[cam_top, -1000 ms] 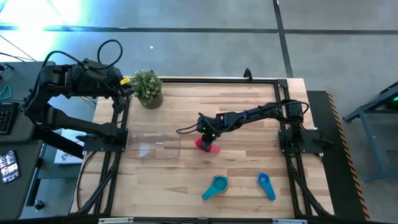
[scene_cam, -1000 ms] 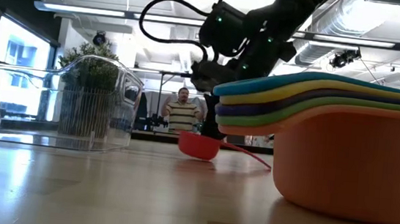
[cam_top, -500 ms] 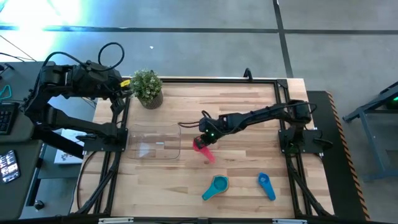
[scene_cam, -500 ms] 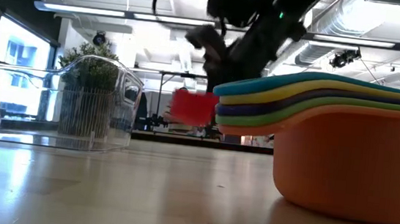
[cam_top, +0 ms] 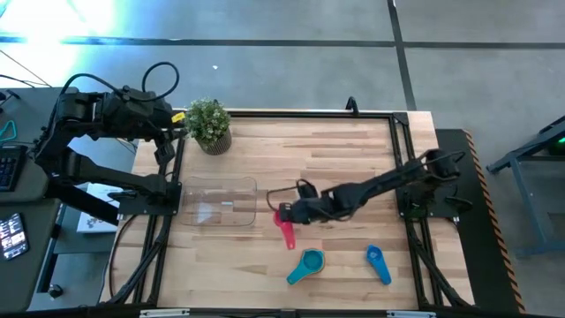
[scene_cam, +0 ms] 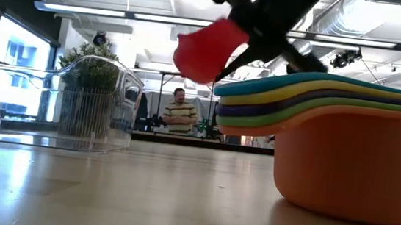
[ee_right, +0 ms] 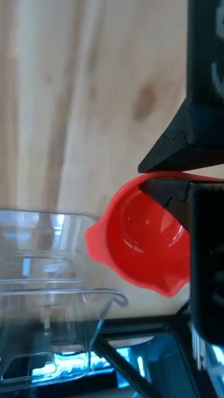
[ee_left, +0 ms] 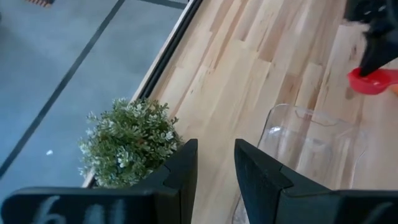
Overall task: Nest measuring cups in basket
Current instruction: Stack the red measuring cup on top of the light blue measuring cup
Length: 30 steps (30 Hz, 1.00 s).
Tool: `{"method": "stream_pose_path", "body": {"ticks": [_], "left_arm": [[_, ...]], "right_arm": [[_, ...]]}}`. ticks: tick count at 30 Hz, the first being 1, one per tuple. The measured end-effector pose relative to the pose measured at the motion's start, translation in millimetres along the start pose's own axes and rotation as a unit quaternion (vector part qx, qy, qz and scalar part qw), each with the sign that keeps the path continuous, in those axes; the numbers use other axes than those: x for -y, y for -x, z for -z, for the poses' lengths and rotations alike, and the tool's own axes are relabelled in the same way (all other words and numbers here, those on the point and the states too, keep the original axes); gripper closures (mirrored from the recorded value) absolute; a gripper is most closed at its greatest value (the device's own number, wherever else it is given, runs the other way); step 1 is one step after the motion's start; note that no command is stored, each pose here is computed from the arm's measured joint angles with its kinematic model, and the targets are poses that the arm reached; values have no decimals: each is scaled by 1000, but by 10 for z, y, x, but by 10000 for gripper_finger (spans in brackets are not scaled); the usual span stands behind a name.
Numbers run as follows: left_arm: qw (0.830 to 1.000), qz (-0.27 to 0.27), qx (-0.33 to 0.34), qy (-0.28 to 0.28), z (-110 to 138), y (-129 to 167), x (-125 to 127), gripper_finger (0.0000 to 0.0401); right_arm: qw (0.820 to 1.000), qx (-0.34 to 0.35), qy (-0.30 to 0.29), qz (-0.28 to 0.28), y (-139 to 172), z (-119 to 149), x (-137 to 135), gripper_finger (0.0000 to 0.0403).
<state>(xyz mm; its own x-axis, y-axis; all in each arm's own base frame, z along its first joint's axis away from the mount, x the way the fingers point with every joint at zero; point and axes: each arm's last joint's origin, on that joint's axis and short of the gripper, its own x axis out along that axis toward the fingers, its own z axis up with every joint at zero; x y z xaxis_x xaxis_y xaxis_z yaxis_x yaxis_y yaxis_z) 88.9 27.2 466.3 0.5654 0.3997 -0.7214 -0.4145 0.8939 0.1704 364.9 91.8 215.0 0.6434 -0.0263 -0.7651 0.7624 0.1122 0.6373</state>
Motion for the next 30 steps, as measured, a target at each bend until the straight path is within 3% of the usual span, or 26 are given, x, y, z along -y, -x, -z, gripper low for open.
{"method": "stream_pose_path", "body": {"ticks": [11,15,23,30], "left_arm": [[1000,1,0,-31,0,0,1,306],[1000,1,0,-31,0,0,1,306],[1000,1,0,-31,0,0,1,306],[1000,1,0,-31,-1,-1,1,306]], "right_arm": [[996,-50,-68,23,159,595,122,402],[994,-60,-82,43,326,757,51,402],[986,15,-113,123,826,958,-52,402],[980,13,-113,163,749,1185,-58,402]]}}
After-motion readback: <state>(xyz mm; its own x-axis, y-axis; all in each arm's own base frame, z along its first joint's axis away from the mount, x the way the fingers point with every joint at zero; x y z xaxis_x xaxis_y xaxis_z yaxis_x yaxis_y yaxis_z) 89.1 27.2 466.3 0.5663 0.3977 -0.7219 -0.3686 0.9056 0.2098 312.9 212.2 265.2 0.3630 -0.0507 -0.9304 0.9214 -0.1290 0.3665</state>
